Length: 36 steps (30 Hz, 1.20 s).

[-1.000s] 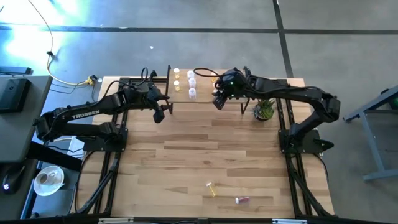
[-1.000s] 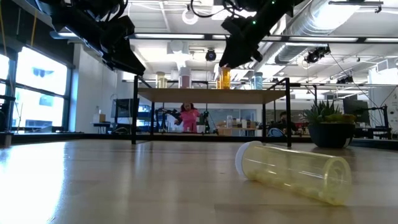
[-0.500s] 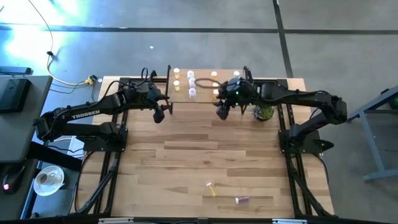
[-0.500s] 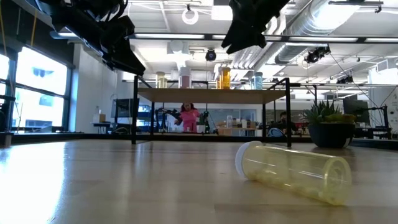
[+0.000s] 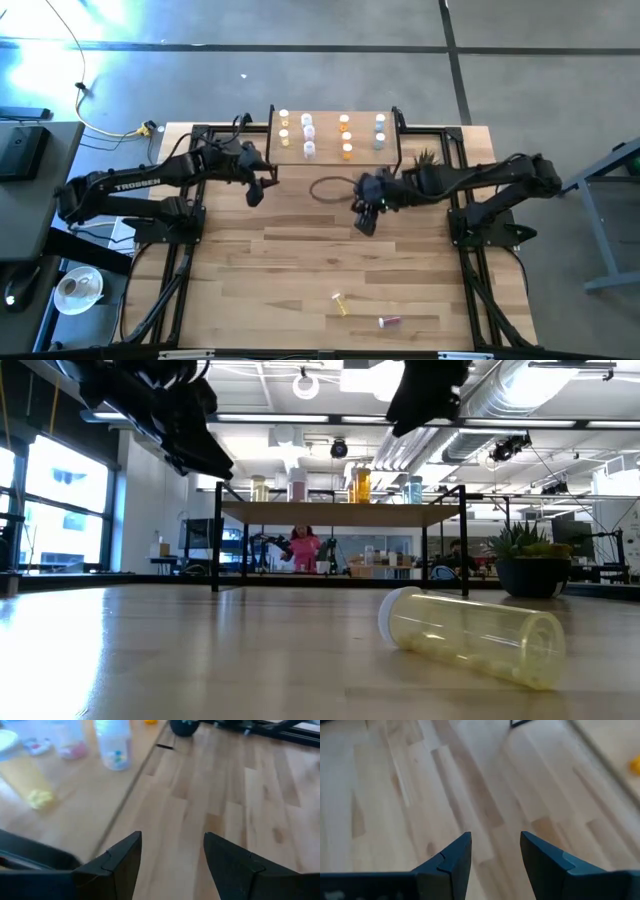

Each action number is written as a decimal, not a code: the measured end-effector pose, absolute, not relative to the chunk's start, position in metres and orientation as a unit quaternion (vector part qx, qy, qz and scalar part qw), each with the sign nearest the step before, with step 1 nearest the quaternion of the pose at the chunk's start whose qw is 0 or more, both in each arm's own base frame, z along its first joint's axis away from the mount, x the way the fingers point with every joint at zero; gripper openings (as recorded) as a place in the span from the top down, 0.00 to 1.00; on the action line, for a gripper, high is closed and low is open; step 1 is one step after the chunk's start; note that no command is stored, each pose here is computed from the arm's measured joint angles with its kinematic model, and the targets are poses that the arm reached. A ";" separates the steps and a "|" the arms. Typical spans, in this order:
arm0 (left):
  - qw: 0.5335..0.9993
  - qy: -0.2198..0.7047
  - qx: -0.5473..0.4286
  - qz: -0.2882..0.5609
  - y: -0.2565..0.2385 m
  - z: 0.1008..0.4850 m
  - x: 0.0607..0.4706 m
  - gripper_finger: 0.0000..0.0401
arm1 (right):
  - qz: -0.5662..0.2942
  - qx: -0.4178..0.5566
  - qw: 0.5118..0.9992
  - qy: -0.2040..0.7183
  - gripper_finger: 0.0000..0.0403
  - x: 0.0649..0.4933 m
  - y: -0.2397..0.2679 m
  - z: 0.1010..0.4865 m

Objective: Pick and place medicine bottles onto shelf by color
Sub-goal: Put the yellow pill bottle on the shelf aligned with the other yellow pill bottles

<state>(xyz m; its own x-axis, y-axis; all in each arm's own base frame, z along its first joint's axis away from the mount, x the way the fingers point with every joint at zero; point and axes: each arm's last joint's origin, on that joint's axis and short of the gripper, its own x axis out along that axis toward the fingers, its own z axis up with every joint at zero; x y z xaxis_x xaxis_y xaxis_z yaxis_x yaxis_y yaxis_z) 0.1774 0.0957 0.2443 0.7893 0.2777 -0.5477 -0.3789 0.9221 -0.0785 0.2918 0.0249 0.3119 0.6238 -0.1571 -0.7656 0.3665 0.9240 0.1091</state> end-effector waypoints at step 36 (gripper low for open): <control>0.933 0.318 -0.164 0.040 -0.042 0.239 0.193 0.49 | -0.049 0.246 0.888 0.386 0.60 0.308 0.177 0.264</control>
<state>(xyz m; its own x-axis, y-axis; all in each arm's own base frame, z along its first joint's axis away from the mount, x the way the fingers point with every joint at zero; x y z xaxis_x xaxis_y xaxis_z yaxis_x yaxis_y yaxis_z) 0.1927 -0.0425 0.2385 0.7949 -0.0287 -0.6060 -0.1795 0.9430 -0.2801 0.3077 0.1765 0.2637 0.6980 0.1032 -0.7086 0.2766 0.8739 0.3997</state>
